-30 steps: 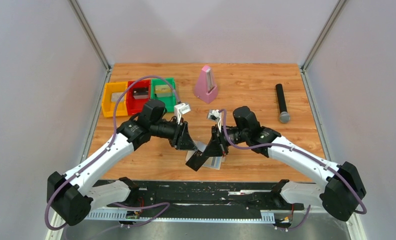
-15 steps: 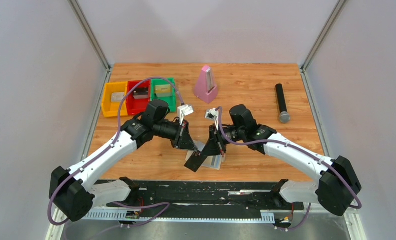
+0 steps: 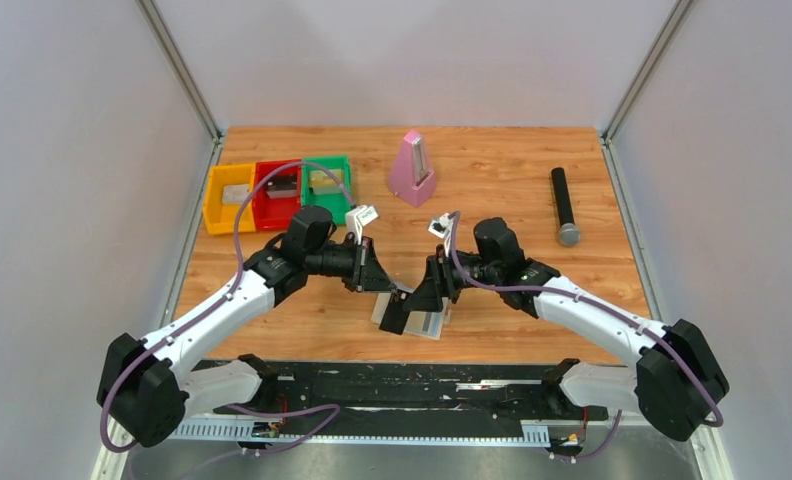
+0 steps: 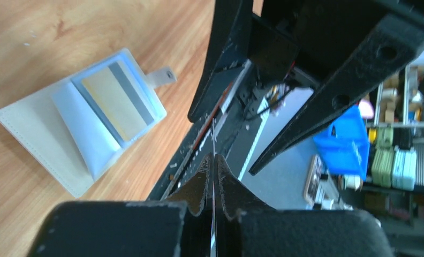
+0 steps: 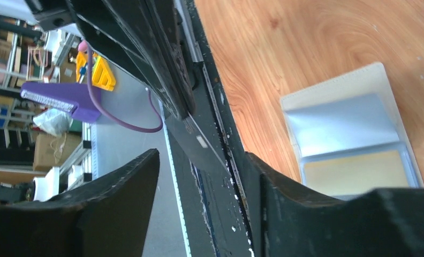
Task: Take the credit cards out of the card holder
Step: Remove the credit card from the card holder, then place the credit card in the storage box.
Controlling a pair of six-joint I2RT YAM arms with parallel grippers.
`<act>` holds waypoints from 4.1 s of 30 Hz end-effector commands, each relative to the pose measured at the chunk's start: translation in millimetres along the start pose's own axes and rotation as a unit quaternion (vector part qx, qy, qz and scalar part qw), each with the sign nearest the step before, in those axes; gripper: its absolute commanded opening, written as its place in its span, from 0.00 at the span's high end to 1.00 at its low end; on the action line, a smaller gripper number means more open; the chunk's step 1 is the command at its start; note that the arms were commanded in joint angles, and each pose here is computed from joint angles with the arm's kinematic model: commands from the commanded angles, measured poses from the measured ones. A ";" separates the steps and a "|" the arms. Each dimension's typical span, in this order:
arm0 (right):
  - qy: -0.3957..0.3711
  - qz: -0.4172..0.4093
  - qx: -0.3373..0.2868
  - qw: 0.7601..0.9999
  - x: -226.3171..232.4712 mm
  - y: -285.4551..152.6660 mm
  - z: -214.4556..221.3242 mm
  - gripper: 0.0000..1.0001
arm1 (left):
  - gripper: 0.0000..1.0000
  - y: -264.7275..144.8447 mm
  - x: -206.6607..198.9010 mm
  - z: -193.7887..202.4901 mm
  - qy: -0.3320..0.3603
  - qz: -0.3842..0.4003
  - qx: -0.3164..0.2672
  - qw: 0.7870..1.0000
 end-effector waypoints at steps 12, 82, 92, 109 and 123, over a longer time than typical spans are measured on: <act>0.043 -0.018 -0.109 0.993 4.9 -9.3 -16.7 0.41 | 1.00 -24.4 -31.1 -51.0 -0.080 0.078 -0.229 0.967; -0.038 0.109 -0.202 0.973 16.1 -67.2 -41.4 0.00 | 1.00 -175.6 97.5 -163.5 -0.139 -0.174 -0.446 0.867; -0.037 0.123 -0.204 0.971 11.2 -66.9 -44.4 0.00 | 1.00 -258.3 208.7 -200.6 -0.253 -0.245 -0.612 0.708; -0.031 0.162 -0.192 0.967 -5.9 -62.4 -54.3 0.00 | 1.00 -243.3 294.7 -240.9 -0.309 -0.209 -0.607 0.702; -0.034 0.177 -0.186 0.966 -13.4 -60.4 -57.6 0.00 | 1.00 -216.8 332.8 -238.8 -0.332 -0.194 -0.565 0.730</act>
Point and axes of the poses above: each gripper's point midway between its finger pads, its own y axis out along the fingers, its own x axis along the line the jaws close on, z = x × y, the point moved 3 cm from there along -y, back along the fingers, and after that the axes turned 9 degrees about -y, right-handed, at the moved point
